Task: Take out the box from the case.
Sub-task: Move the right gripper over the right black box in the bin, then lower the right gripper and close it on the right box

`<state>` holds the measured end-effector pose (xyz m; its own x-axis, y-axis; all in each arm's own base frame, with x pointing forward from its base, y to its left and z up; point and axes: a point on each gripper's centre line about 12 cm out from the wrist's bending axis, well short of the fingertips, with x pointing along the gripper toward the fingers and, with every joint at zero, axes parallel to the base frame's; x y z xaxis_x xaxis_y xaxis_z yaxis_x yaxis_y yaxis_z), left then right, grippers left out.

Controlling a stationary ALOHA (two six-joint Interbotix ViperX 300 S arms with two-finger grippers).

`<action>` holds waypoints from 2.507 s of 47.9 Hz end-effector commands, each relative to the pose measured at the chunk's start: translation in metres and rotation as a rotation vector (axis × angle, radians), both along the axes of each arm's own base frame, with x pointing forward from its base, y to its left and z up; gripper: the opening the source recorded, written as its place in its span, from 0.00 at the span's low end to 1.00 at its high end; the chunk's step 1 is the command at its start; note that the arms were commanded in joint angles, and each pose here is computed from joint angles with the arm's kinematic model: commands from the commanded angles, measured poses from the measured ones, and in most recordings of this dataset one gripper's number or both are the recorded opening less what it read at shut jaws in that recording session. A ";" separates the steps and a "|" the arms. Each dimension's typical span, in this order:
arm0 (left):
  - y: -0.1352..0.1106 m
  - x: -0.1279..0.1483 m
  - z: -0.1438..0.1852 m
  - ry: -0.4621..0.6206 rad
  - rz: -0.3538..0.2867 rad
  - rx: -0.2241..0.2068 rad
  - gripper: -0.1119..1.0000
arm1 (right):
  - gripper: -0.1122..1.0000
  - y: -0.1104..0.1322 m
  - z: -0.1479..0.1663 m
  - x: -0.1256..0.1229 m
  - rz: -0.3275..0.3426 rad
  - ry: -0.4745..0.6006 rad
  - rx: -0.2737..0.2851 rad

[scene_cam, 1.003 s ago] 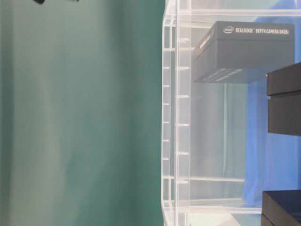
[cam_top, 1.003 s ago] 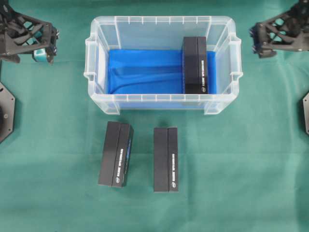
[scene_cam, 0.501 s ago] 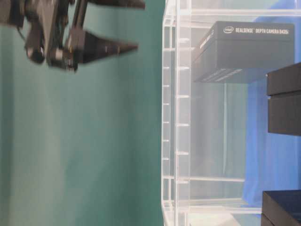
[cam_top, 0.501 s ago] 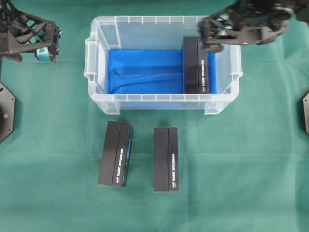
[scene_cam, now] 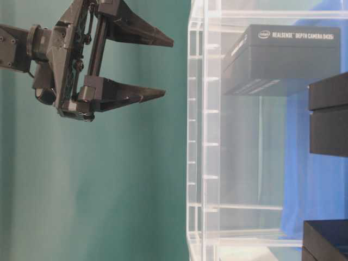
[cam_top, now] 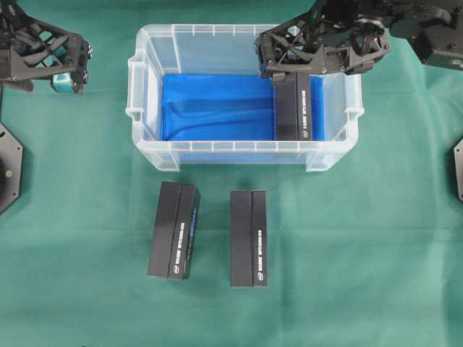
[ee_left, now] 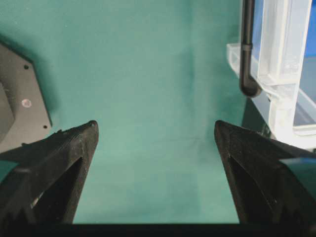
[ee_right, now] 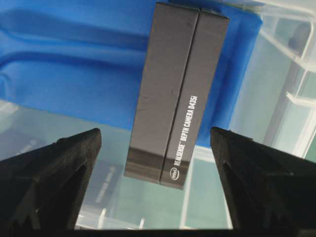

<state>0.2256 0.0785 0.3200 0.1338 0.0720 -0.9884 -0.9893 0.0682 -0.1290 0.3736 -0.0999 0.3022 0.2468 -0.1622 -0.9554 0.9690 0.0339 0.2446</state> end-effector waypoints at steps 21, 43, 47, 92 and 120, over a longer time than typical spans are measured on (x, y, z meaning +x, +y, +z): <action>0.002 0.000 0.008 -0.029 0.006 0.010 0.96 | 0.90 0.001 0.013 0.001 0.002 -0.037 -0.012; 0.002 -0.002 0.008 -0.030 0.009 0.012 0.96 | 0.90 0.001 0.013 0.001 0.000 -0.036 -0.012; 0.002 -0.003 0.008 -0.031 0.008 0.013 0.96 | 0.90 0.001 0.013 0.001 0.000 -0.036 -0.012; 0.002 -0.003 0.008 -0.030 0.006 0.012 0.96 | 0.90 0.003 -0.009 -0.006 -0.012 0.012 0.005; 0.002 -0.003 0.008 -0.030 0.008 0.012 0.96 | 0.90 -0.001 -0.049 -0.001 -0.020 -0.021 0.006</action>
<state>0.2235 0.0797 0.3223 0.1433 0.0765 -0.9867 -0.9883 0.0642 -0.1386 0.3712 -0.0998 0.2482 0.2443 -0.1562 -0.9570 0.9694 0.0137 0.2452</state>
